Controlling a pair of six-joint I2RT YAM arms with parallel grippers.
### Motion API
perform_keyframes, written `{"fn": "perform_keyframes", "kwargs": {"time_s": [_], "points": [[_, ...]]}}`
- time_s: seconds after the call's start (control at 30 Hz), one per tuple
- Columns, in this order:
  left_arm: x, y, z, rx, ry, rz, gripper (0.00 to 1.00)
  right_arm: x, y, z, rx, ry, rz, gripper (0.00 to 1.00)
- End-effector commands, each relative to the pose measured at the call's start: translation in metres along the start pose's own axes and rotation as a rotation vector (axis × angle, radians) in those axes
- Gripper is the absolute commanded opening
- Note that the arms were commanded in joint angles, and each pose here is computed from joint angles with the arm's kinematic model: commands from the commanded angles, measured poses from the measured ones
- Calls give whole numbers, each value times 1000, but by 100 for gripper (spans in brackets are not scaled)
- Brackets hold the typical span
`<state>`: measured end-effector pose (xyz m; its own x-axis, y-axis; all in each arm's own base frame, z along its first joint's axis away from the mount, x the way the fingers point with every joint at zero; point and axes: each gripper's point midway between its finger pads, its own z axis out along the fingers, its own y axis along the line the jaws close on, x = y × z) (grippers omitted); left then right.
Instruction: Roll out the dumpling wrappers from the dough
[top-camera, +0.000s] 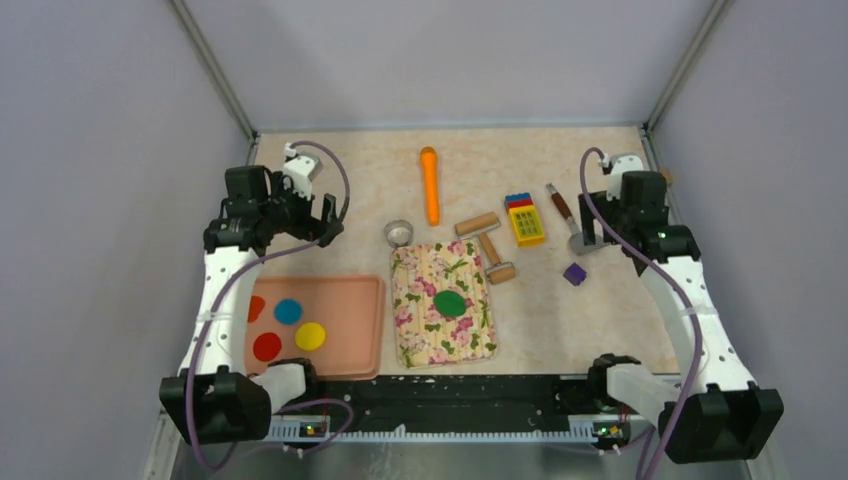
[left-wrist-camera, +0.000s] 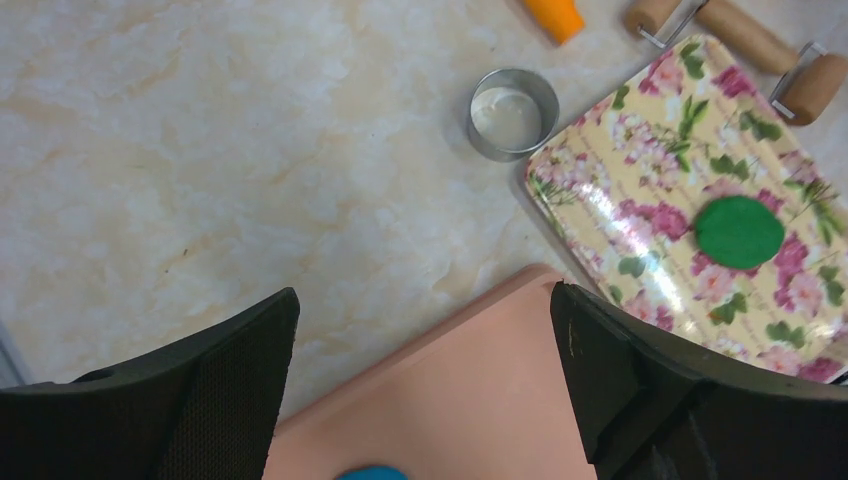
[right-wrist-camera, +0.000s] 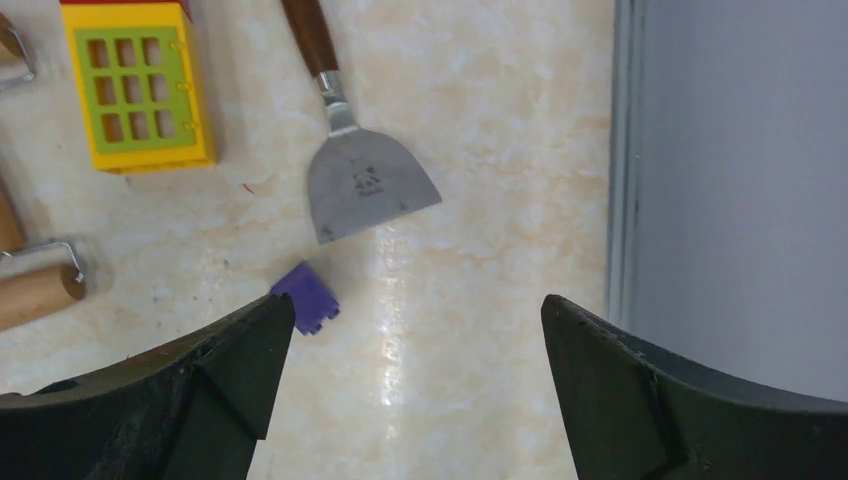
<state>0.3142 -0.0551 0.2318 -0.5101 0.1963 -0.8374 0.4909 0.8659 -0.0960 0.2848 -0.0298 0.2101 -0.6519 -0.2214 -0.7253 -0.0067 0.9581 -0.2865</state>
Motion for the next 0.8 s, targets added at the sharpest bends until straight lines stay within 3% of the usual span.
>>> {"fn": "perform_keyframes", "kwargs": {"time_s": [0.0, 0.13, 0.27, 0.43, 0.63, 0.77], "points": [[-1, 8, -11, -12, 54, 201, 99, -41, 23, 18, -109, -91, 112, 98], [-3, -11, -7, 47, 19, 54, 99, -49, 42, 20, -238, -135, 25, 98], [10, -40, 3, 136, 1, -113, 97, -34, 89, -7, -544, -123, -111, 93], [35, -54, 16, 155, -9, -229, 93, 1, 143, -15, -731, 36, -121, 77], [61, -53, 25, 143, 35, -254, 93, 23, 180, 5, -718, 137, -105, 69], [61, -53, 25, 147, 39, -256, 93, 14, 208, 19, -731, 130, -96, 68]]}}
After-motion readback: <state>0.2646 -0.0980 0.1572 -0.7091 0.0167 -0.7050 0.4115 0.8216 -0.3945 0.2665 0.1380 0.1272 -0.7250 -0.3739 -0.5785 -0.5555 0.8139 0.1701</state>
